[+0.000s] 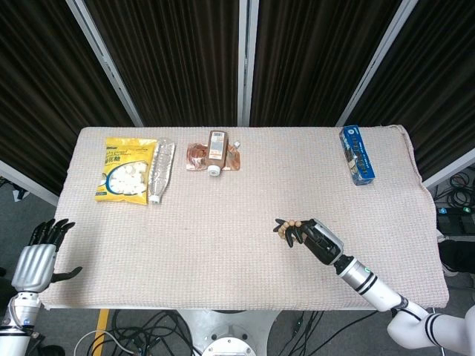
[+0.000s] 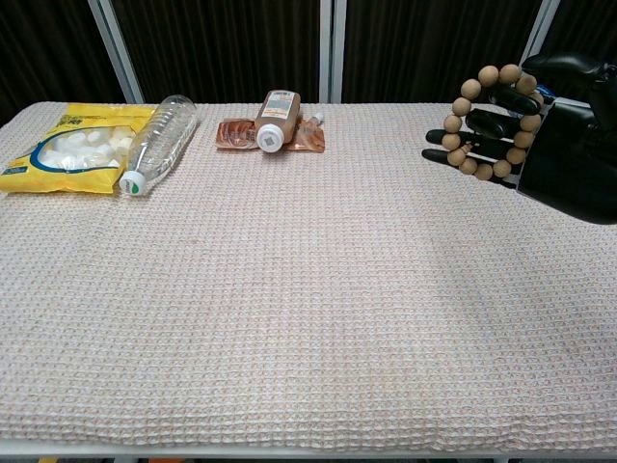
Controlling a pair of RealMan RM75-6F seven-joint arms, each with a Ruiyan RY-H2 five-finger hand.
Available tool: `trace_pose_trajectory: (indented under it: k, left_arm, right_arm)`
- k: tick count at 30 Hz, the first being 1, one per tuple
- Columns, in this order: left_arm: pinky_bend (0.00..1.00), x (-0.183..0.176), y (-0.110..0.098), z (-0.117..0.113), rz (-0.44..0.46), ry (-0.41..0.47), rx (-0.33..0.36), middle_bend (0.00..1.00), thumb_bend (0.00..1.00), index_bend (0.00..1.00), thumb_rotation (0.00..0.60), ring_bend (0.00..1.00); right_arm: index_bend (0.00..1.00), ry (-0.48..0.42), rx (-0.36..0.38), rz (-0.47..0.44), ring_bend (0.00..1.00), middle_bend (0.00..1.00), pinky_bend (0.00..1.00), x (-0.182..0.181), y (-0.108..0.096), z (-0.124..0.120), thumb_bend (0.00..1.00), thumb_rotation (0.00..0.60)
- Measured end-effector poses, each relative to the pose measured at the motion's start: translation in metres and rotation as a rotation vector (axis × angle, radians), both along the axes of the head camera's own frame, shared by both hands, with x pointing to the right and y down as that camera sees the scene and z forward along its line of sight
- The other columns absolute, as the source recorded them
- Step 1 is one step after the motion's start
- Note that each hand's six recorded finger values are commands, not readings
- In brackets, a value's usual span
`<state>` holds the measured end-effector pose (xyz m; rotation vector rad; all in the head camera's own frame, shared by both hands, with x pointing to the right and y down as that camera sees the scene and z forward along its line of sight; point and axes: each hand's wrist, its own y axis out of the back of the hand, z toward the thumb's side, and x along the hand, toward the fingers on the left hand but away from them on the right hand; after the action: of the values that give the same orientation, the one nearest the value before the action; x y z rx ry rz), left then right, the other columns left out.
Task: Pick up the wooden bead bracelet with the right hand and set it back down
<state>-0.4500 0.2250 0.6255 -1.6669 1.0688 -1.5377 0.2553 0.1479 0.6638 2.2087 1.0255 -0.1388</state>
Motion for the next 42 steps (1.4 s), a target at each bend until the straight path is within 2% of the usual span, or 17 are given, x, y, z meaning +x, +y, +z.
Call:
trace_pose_trajectory:
  k: [6,14,20,22,28,42]
  left_arm:
    - [0.0,-0.0008,0.0007,0.0001,-0.004,0.001,-0.001,0.08,0.0,0.15,0.6,0.0]
    - [0.0,-0.0013,0.0004,-0.0002,-0.005,0.001,0.001,0.08,0.0,0.15,0.6,0.0]
    - [0.0,-0.0009,-0.0004,-0.0003,-0.003,0.003,0.003,0.08,0.0,0.15,0.6,0.0]
    - [0.0,-0.0011,0.0,0.0,-0.004,0.004,0.001,0.08,0.0,0.15,0.6,0.0]
    - [0.0,-0.0018,0.0008,0.0002,-0.007,0.006,0.0,0.08,0.0,0.15,0.6,0.0]
    - [0.0,-0.0015,-0.0002,0.0019,-0.006,0.015,-0.005,0.08,0.0,0.15,0.6,0.0]
  right_arm:
    - [0.74,0.063,0.073,0.026,0.28,0.63,0.0,0.004,0.0002,0.001,0.6,0.286]
    - [0.73,0.106,0.13,0.029,0.28,0.63,0.0,0.0056,0.001,0.0039,0.69,0.279]
    - [0.68,0.125,0.177,0.011,0.25,0.58,0.0,0.0068,0.0008,0.0029,0.95,0.275]
    - [0.64,0.129,0.19,0.001,0.23,0.57,0.0,0.0065,0.001,0.0029,0.99,0.275]
    - [0.57,0.133,0.212,-0.021,0.19,0.52,0.0,0.0054,0.0012,0.0047,1.0,0.273]
    - [0.48,0.138,0.224,-0.032,0.16,0.48,0.0,0.0058,-0.0032,0.0072,1.0,0.278]
